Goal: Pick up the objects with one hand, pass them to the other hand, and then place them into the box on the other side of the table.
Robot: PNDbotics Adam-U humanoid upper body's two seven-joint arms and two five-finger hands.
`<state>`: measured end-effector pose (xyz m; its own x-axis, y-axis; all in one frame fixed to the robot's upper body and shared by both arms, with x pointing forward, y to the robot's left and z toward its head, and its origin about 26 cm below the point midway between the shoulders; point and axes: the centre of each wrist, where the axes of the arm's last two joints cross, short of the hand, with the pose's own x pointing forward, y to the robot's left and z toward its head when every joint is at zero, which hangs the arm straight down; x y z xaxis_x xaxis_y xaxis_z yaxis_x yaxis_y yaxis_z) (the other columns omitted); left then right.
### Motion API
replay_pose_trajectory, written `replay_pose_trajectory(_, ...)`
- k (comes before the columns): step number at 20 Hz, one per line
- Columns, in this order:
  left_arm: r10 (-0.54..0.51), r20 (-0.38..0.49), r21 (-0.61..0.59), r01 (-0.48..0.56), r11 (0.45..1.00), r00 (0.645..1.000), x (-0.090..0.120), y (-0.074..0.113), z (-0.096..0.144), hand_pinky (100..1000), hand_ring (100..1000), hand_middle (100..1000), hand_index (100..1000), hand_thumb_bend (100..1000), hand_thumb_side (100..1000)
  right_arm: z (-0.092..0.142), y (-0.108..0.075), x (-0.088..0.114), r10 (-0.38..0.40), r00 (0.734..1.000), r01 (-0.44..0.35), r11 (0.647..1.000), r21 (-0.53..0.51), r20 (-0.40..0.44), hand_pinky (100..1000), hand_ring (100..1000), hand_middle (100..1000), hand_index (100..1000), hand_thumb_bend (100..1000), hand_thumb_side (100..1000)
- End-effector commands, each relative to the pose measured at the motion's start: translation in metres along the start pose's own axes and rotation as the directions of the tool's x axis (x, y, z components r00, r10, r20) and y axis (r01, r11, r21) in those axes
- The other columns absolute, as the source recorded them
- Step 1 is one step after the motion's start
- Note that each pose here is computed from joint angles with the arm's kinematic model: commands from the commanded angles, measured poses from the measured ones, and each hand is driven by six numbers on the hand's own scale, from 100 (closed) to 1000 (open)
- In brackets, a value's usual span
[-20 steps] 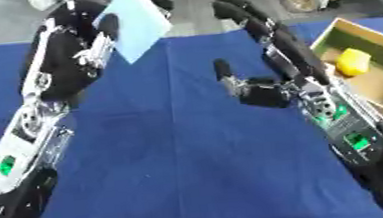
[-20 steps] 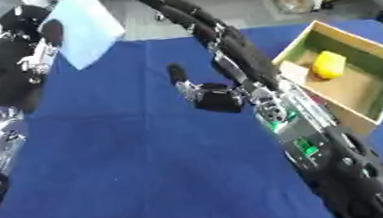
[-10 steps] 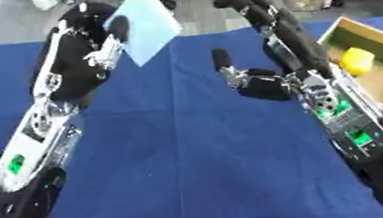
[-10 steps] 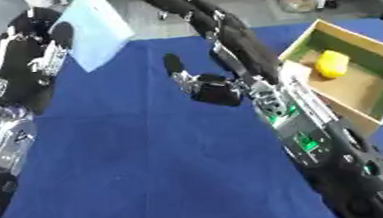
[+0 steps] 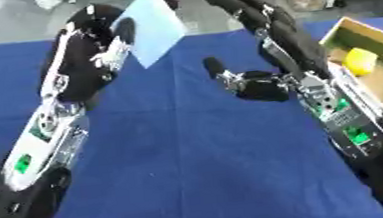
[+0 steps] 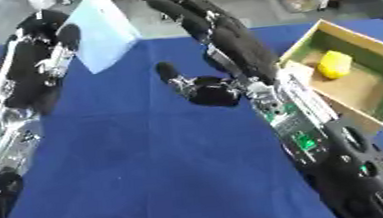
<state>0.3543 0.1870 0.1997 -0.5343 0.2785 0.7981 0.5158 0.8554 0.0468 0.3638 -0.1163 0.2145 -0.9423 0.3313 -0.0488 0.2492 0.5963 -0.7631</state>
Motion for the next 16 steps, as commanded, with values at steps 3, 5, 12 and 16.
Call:
replay_pose_trajectory(3,0.006,0.024,-0.027,-0.005,1.000,1.000,0.0059,-0.0034,-0.0070,487,376,333,371,210,100,-0.0113,-0.0055,0.0027,0.023,0.998,-0.023,1.000,-0.004,0.051,920,875,959,1000,204,100)
replay_pose_trajectory(5,0.012,0.024,-0.032,-0.011,0.999,1.000,0.0056,-0.0049,-0.0077,487,376,333,371,209,100,-0.0129,-0.0048,0.0031,0.021,0.998,-0.021,1.000,0.000,0.059,920,875,958,1000,203,100)
replay_pose_trajectory(12,0.026,0.012,-0.052,-0.025,0.998,1.000,0.0029,-0.0095,-0.0084,487,377,333,370,210,100,-0.0191,-0.0033,0.0065,0.014,0.997,-0.014,1.000,0.006,0.080,920,875,956,1000,191,100)
replay_pose_trajectory(16,0.030,0.004,-0.064,-0.030,0.998,1.000,0.0014,-0.0114,-0.0090,488,377,333,370,211,100,-0.0190,-0.0054,0.0085,0.009,0.996,-0.010,1.000,0.010,0.089,920,875,956,1000,186,100)
